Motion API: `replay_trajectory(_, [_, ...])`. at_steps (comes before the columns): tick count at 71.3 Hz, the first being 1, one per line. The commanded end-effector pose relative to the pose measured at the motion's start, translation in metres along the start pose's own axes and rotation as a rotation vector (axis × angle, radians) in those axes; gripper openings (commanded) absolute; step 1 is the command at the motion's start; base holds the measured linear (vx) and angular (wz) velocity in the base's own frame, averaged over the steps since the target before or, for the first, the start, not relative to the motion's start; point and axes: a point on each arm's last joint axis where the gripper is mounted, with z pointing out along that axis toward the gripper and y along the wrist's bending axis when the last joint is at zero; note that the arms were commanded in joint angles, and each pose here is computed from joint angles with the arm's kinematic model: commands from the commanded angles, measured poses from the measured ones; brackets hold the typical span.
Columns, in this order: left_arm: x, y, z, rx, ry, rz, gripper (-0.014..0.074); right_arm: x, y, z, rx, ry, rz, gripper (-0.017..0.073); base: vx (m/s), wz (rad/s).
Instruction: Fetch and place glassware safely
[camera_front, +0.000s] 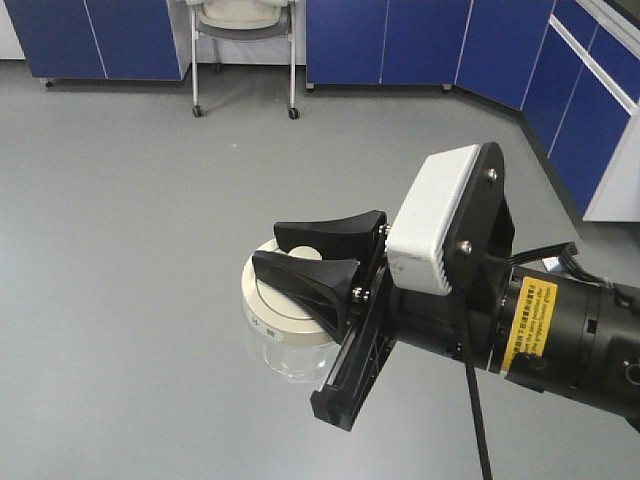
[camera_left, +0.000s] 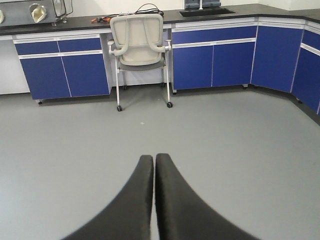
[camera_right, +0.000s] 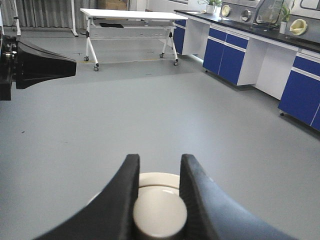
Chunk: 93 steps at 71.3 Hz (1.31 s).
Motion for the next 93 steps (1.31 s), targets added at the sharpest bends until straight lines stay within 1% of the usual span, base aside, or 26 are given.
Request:
replay_trajectory(1, [-0.0140,-0.0005,-0.0009,0.010,-0.087,-0.017,-0.0007,-0.0217,0.0022,-0.0053,-0.025,-0.105,0.007,-0.0003,0.57,0.04])
replay_trajectory(93, [-0.0140,-0.0005,-0.0009,0.010,-0.087,-0.017,-0.0007,-0.0217,0.0022,-0.0053,-0.025,-0.105,0.007,-0.0003,0.57,0.00])
